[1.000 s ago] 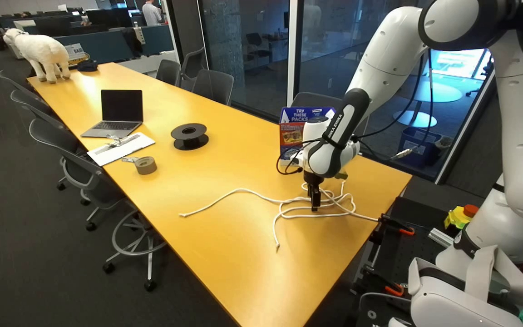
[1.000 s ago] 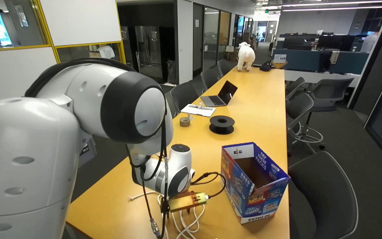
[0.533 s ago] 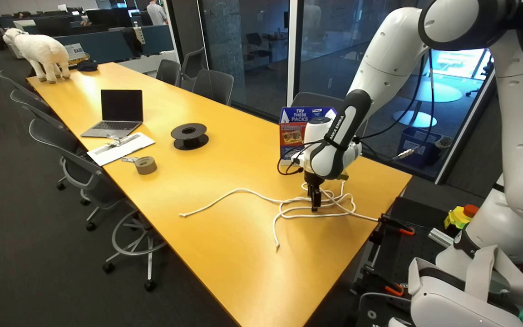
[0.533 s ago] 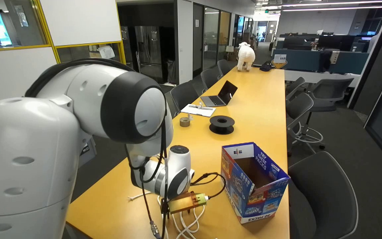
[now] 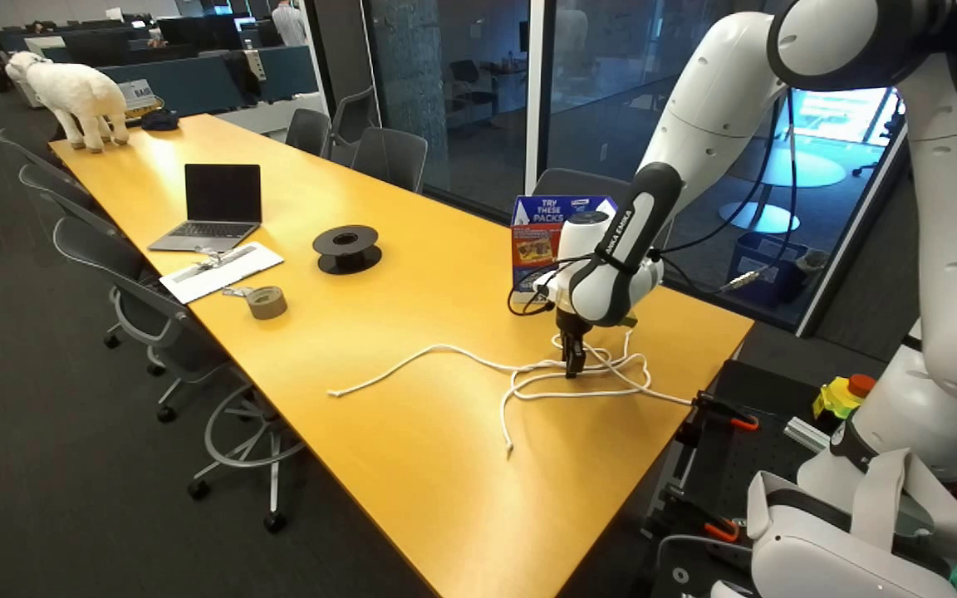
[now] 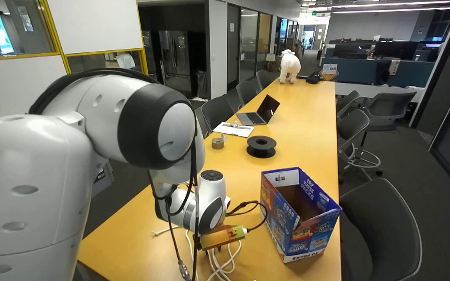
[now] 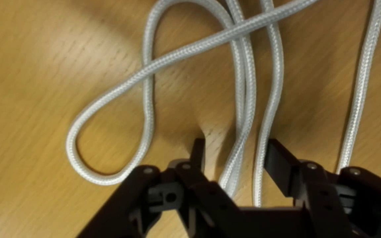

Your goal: Put the ropes in the carton box

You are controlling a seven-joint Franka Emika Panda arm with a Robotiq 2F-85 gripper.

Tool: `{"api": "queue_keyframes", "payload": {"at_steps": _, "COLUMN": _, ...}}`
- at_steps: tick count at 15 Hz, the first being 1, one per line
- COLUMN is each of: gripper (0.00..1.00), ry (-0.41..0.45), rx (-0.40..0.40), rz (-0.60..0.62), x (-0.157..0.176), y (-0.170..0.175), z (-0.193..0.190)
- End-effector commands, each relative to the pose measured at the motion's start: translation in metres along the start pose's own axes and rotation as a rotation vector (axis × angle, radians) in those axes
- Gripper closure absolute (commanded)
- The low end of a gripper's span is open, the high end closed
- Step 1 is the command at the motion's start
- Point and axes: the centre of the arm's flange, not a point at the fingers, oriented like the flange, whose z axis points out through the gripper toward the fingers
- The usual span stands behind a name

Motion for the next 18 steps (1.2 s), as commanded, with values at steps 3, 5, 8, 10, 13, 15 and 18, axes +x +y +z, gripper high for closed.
{"api": "queue_keyframes", "payload": {"at_steps": 3, "gripper": 0.92, "ry": 0.015, "rx": -0.024, "rz": 0.022, "x": -0.001, "y": 0.000, "z": -0.003}}
{"api": "queue_keyframes", "payload": {"at_steps": 5, "gripper": 0.96, "ry": 0.017, "rx": -0.029, "rz": 0.038, "x": -0.002, "y": 0.001, "z": -0.004}}
{"api": "queue_keyframes", "payload": {"at_steps": 8, "gripper": 0.92, "ry": 0.019, "rx": -0.059, "rz": 0.083, "x": 0.000, "y": -0.001, "z": -0.006}}
{"api": "queue_keyframes", "payload": {"at_steps": 10, "gripper": 0.92, "ry": 0.035, "rx": -0.116, "rz": 0.131, "x": 0.005, "y": -0.002, "z": -0.012}}
{"api": "queue_keyframes", "payload": {"at_steps": 13, "gripper": 0.93, "ry": 0.117, "rx": -0.221, "rz": 0.244, "x": 0.024, "y": -0.002, "z": -0.030}}
{"api": "queue_keyframes", "payload": {"at_steps": 15, "gripper": 0.92, "ry": 0.183, "rx": -0.280, "rz": 0.305, "x": 0.039, "y": -0.006, "z": -0.049}}
{"api": "queue_keyframes", "payload": {"at_steps": 18, "gripper": 0.92, "ry": 0.278, "rx": -0.364, "rz": 0.391, "x": 0.061, "y": -0.017, "z": -0.088}}
